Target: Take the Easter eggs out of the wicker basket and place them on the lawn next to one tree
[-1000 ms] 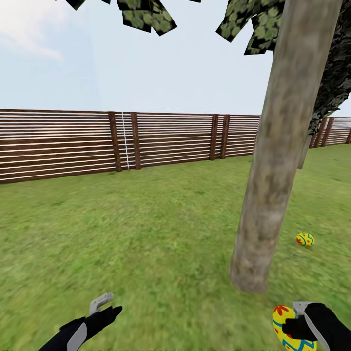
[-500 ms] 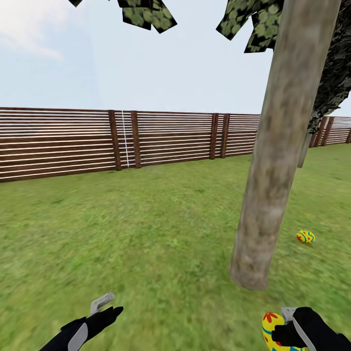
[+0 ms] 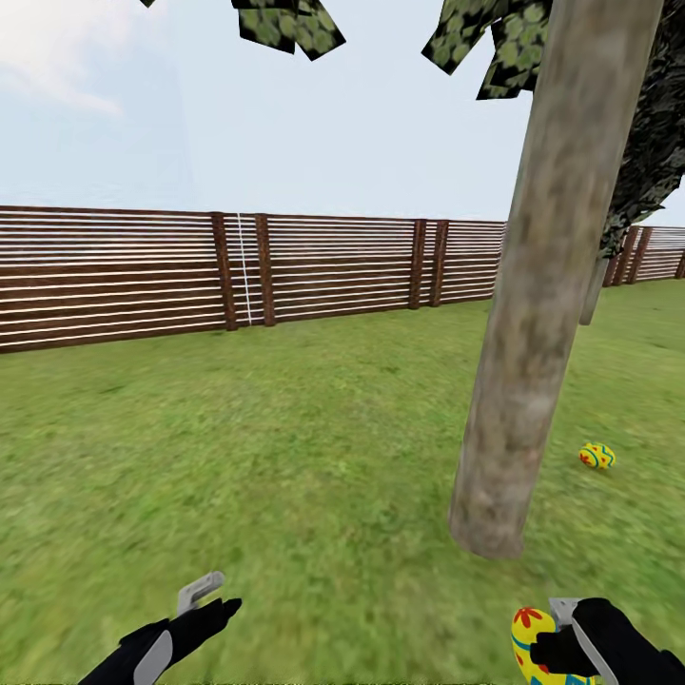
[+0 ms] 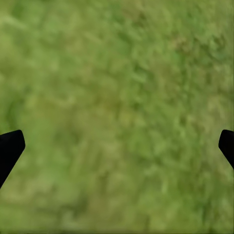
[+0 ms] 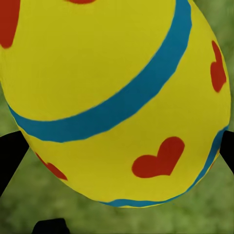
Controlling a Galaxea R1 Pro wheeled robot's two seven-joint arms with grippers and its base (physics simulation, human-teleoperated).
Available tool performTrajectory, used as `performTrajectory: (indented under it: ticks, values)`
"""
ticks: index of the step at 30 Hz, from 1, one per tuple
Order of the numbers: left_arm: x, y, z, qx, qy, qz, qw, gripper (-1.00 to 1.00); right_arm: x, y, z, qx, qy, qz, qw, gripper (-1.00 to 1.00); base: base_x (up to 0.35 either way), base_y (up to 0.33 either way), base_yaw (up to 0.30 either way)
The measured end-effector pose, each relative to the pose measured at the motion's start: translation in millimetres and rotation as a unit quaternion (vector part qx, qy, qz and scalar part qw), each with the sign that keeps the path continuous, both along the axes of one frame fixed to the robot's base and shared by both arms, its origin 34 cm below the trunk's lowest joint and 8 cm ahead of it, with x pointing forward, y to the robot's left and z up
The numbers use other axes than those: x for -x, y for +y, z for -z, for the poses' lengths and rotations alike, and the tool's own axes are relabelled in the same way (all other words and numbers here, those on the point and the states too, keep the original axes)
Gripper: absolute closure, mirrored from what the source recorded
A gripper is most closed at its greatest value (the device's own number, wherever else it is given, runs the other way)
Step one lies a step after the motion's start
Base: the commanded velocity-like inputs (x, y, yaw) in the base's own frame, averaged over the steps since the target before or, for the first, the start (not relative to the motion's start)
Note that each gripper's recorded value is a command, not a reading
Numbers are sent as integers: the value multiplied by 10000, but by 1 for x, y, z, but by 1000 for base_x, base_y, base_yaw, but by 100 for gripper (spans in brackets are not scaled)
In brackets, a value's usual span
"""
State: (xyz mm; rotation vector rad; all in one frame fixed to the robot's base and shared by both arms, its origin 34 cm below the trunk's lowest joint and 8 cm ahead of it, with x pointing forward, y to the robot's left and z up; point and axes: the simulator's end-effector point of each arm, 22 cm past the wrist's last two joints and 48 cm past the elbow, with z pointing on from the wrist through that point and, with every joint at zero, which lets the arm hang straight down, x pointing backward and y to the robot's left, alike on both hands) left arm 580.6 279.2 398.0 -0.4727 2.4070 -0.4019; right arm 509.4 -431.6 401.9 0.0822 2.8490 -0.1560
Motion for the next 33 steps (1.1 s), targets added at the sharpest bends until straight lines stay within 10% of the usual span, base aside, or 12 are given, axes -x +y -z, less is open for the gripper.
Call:
performTrajectory:
  ticks: [33]
  values:
    - [19,-2,74,13,12,4,10000,-100,18,1,73,9,-2,-10,10000,100,0,0,0]
